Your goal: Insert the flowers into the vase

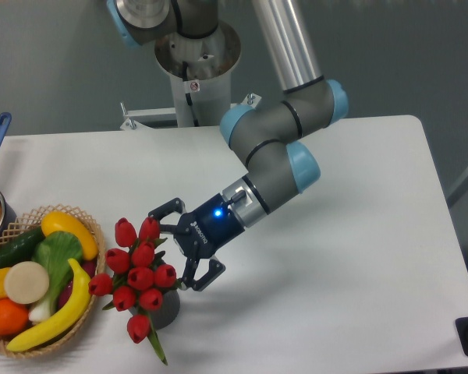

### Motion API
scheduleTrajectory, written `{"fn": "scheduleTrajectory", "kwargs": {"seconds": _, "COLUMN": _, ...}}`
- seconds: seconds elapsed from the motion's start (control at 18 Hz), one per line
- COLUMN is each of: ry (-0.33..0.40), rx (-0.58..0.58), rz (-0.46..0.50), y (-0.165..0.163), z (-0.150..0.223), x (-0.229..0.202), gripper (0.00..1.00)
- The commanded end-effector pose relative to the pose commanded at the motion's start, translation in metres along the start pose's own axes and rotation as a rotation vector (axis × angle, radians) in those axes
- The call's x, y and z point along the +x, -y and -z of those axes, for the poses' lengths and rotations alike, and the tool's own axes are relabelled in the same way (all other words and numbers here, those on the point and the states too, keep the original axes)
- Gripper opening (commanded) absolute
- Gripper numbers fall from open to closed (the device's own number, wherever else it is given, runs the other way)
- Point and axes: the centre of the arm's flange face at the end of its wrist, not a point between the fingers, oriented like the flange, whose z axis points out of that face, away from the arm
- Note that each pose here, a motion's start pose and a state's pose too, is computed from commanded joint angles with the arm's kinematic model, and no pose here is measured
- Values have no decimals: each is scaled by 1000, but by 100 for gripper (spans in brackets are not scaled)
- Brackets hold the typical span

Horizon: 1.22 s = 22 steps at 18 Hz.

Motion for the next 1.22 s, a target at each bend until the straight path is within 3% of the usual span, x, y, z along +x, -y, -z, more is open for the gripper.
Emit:
{"fn": "scheduleTrajectory", "kwargs": {"seconds": 0.17, "ry": 69, "rx": -106, "rz": -51, "y": 17, "z": 23, "x": 7, "gripper": 100}}
{"fn": "scheduleTrajectory", "kwargs": {"seconds": 0.39, "ry": 238, "rx": -271, "rz": -99, "y": 48, "z": 88, "x": 19, "gripper": 100}}
{"fn": "scheduleTrajectory", "kwargs": {"seconds": 0.61, "ry": 433, "rx": -520, "rz": -114, "y": 70, "z": 156, "x": 27, "gripper": 100}}
{"fn": "scheduleTrajectory", "kwargs": {"seconds": 0.78, "ry": 528, "rx": -664, "rz": -128, "y": 93, "z": 185, "x": 32, "gripper": 100}}
{"fn": "scheduleTrajectory", "kwargs": {"seconds": 1.0, "ry": 546, "rx": -916, "rz": -71, "y": 116, "z": 222, "x": 36, "gripper": 100}}
{"fn": "scheduleTrajectory", "kwargs": {"seconds": 1.06, "ry": 514, "rx": -971, "rz": -80, "y": 123, "z": 231, "x": 35, "gripper": 100}}
{"fn": "scheduleTrajectory", "kwargs": {"seconds": 1.22, "ry": 312, "rx": -1052, "rz": -171, "y": 129, "z": 256, "x": 37, "gripper": 100}}
